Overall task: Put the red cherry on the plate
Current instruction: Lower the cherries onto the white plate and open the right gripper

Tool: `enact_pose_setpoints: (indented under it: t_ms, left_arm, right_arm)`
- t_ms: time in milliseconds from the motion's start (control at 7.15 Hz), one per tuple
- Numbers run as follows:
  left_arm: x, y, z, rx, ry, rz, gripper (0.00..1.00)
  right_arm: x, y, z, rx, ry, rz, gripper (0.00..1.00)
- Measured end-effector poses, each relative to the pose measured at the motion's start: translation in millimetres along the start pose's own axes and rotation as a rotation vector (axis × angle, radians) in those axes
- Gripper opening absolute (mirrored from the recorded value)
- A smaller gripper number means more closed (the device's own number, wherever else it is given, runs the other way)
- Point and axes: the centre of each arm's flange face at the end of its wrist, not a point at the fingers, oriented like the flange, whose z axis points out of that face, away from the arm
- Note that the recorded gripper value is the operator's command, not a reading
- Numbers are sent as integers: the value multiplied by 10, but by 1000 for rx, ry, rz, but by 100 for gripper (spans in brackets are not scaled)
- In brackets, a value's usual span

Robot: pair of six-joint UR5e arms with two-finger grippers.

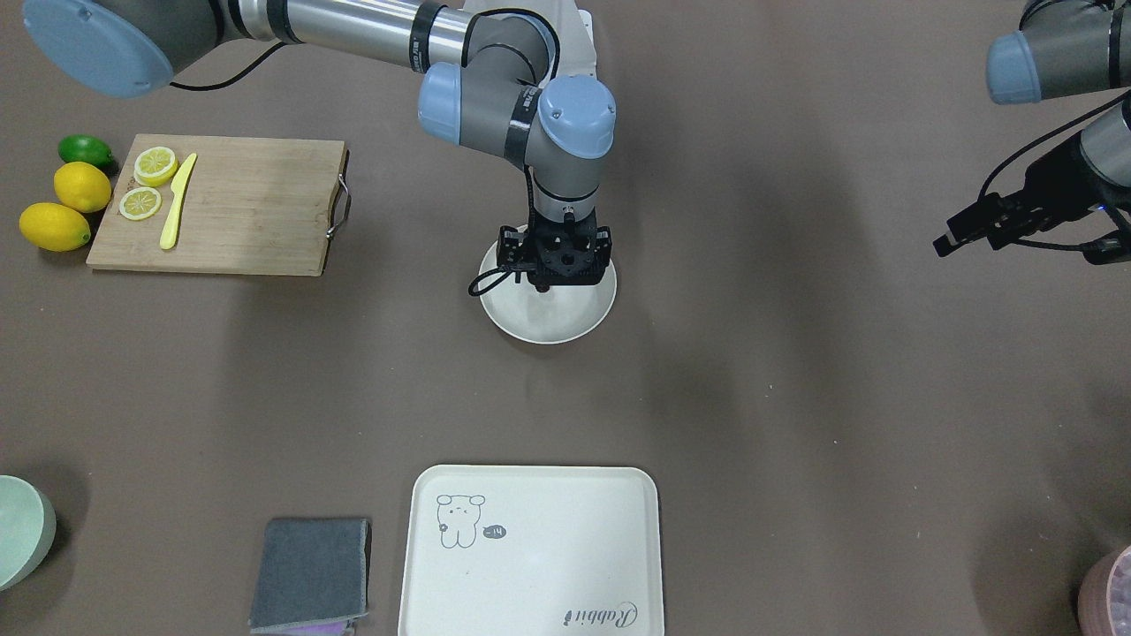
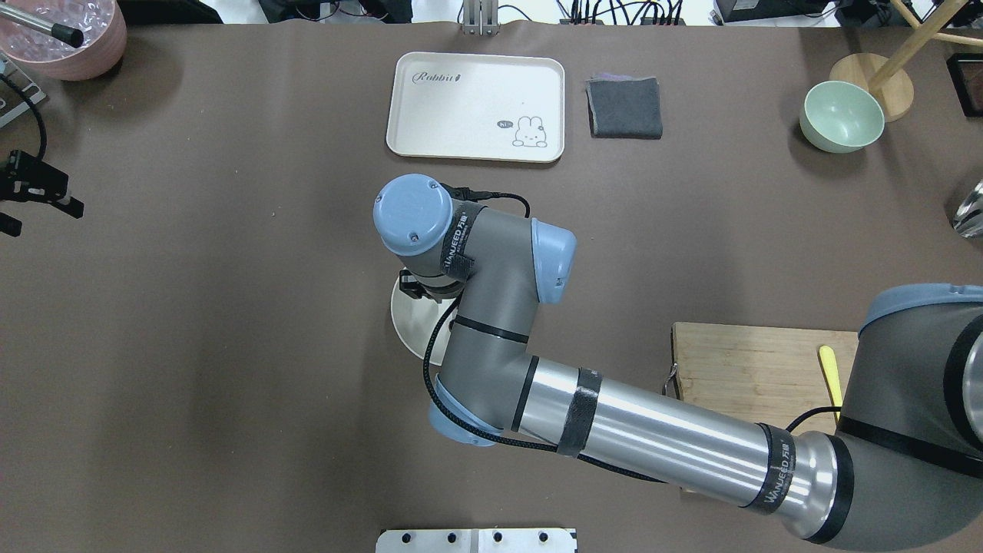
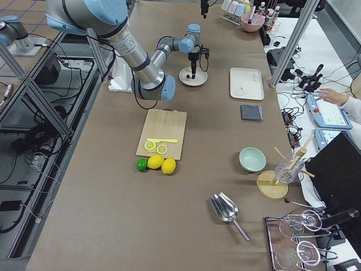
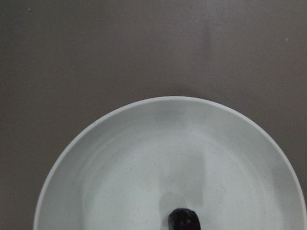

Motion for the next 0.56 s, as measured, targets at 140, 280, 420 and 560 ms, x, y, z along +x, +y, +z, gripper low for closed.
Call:
enact_pose_setpoints:
  t_ms: [140,280,420,560]
  left_arm:
    - [0,2,-1,0,0,0,96]
    - [-18,10,5,-1,-1,-2,96]
    - [-50,22,16,-4,-4,-3,96]
    - [-80,36,25,-5,-5,2,96]
  right_arm:
    - [65,47,-231,-15,-10,2,100]
    - [264,103,-492,-27,-15,3,100]
    - [580,150,-704,-34,-14,-9,100]
    - [915,136,-860,-36,-1,-31,100]
